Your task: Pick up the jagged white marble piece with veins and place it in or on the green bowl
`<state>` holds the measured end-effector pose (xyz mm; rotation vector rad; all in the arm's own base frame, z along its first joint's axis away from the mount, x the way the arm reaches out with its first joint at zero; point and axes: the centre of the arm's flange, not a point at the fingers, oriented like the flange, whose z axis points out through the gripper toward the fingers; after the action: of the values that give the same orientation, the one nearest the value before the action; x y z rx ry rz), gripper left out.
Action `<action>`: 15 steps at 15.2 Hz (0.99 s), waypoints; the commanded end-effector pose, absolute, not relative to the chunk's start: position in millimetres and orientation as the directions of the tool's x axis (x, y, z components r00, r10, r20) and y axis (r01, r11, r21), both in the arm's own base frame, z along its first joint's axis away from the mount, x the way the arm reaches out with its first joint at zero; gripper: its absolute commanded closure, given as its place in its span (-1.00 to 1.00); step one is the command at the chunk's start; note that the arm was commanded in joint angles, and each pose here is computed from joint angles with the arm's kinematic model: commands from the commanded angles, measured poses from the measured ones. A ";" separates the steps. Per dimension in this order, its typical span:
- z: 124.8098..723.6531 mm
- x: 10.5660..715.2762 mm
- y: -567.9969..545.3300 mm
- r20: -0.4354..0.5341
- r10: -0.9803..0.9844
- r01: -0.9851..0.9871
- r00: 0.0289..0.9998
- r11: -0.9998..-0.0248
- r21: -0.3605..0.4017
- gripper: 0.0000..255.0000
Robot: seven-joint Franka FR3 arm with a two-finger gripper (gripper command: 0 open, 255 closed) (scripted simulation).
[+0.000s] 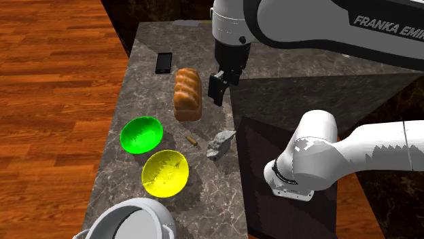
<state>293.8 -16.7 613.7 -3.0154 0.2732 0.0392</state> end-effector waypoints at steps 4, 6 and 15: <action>574.5 308.6 -17.6 -0.076 -0.102 -0.110 0.992 -0.988 -0.109 -1.00; 548.0 317.6 -17.4 -0.102 -0.051 -0.062 0.993 -0.992 -0.110 -1.00; 426.4 348.6 -11.1 -0.218 0.177 0.151 0.960 -0.980 -0.128 -1.00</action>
<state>344.5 -10.7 437.9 -3.0061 -0.2113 0.3270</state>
